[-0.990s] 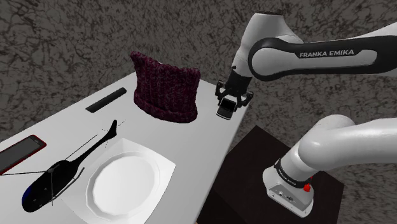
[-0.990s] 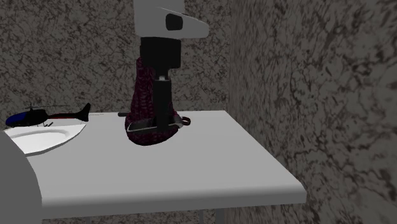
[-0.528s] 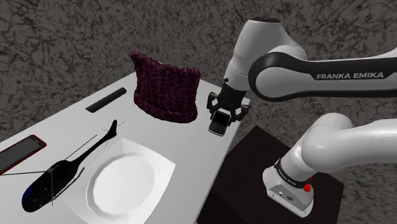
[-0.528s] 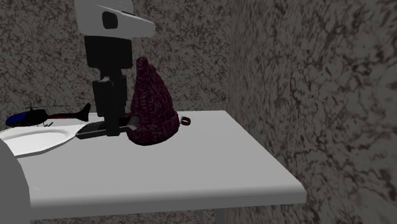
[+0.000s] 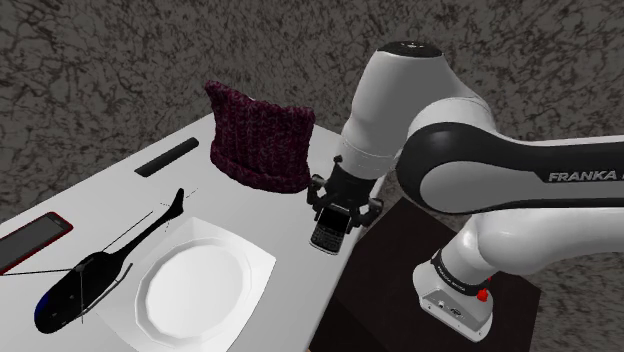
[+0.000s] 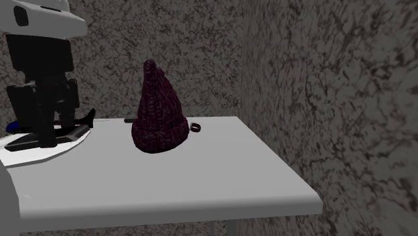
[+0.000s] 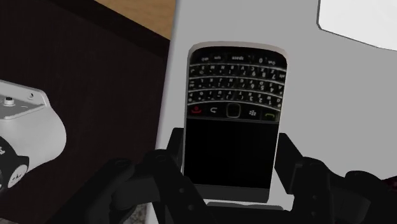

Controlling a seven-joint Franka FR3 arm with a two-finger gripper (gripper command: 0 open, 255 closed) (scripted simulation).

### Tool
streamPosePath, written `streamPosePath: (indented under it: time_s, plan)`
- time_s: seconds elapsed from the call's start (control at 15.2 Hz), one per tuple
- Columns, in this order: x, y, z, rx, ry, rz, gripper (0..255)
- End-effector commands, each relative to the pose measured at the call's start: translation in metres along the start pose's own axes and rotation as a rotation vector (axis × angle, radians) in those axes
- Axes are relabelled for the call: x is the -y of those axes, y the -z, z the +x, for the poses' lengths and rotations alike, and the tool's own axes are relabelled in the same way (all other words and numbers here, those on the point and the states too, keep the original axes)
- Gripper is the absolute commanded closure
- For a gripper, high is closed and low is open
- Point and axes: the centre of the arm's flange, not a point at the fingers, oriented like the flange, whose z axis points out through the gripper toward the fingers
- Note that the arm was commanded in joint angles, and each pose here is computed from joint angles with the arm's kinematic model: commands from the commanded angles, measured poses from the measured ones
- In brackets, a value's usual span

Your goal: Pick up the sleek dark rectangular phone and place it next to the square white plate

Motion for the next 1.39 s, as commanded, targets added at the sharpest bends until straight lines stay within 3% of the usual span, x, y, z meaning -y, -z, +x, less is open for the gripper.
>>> streamPosePath:
  time_s: [0.0, 1.32]
  plan:
    - [0.003, -0.001, -0.025, 0.001, -0.002, 0.0, 255]
    - [0.018, -0.009, -0.288, 0.001, -0.002, 0.0, 255]
